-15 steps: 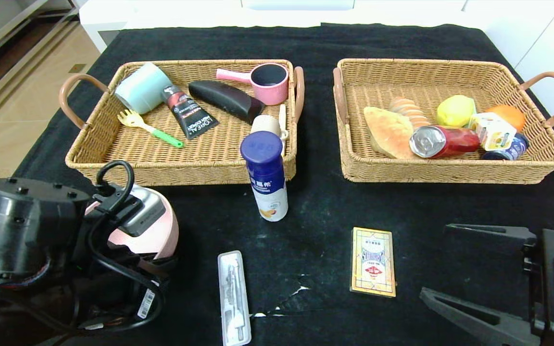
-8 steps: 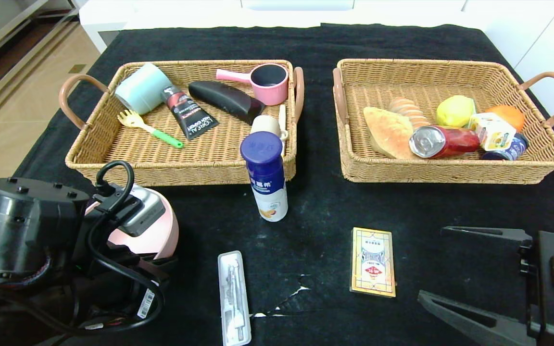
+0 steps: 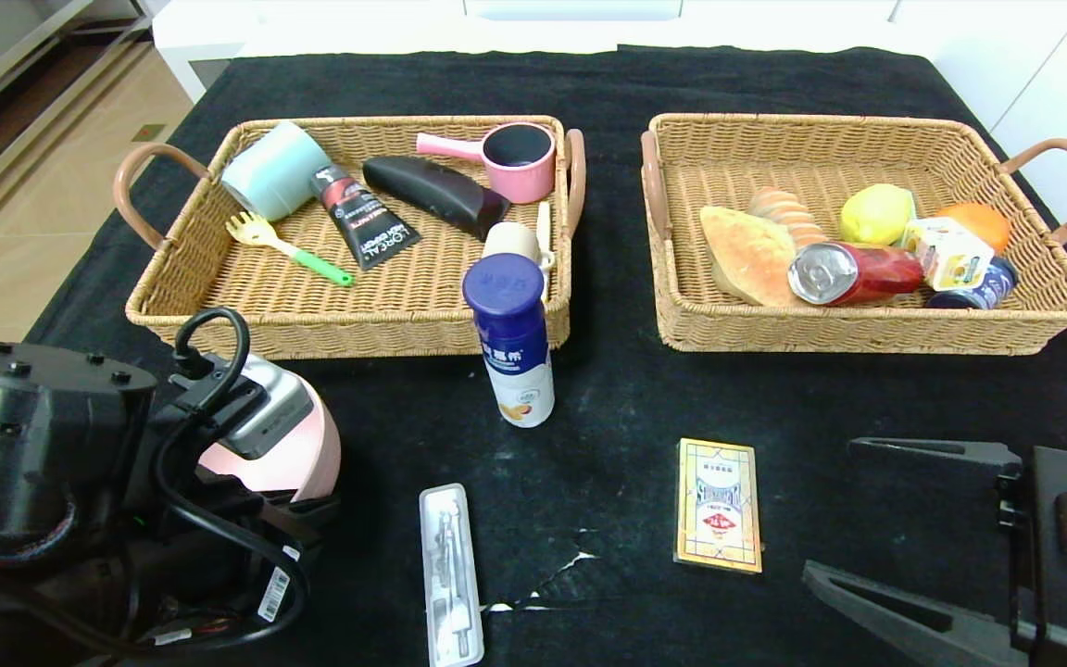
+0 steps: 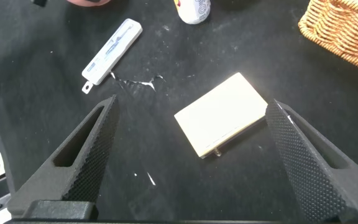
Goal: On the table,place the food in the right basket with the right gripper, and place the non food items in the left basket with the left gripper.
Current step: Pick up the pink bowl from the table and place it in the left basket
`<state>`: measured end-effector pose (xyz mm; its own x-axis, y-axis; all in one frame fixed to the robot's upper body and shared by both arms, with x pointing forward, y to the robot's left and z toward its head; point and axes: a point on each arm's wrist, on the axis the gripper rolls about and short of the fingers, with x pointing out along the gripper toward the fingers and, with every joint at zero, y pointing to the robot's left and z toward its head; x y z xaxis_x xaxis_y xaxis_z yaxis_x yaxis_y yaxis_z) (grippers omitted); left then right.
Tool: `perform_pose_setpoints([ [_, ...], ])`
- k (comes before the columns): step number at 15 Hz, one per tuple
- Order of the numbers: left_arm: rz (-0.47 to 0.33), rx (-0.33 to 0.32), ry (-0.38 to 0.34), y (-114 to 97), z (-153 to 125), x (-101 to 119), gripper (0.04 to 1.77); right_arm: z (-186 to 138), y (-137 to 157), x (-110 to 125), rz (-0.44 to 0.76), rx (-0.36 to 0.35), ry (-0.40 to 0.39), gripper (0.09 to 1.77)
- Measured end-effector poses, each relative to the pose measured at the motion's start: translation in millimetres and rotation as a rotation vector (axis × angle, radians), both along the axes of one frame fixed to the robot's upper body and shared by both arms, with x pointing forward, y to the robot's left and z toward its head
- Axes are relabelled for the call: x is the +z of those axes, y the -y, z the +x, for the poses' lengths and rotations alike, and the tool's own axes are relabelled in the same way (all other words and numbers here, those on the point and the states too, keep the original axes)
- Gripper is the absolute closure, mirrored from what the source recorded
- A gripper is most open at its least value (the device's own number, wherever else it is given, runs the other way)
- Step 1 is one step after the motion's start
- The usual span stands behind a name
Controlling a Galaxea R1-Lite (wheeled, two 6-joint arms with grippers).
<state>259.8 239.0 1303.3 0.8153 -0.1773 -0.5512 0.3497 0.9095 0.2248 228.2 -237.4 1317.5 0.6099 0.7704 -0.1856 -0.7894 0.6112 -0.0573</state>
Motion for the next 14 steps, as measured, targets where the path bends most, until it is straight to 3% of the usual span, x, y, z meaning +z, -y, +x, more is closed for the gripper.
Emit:
perform_pose_setpoints([
  [6,-0.004,-0.001,0.094,-12.4,-28.2,27.6,1.64,-1.6,0.6,2.5,0.007,0.005,0.01,0.15],
  [9,-0.034,-0.04,0.163,-15.5,-43.0,53.1,1.64,-3.2,1.5,4.6,0.013,0.005,0.02,0.15],
  [14,-0.105,-0.044,0.32,-14.9,-44.1,104.4,1.64,-5.4,4.3,8.7,0.025,-0.002,0.037,0.15],
])
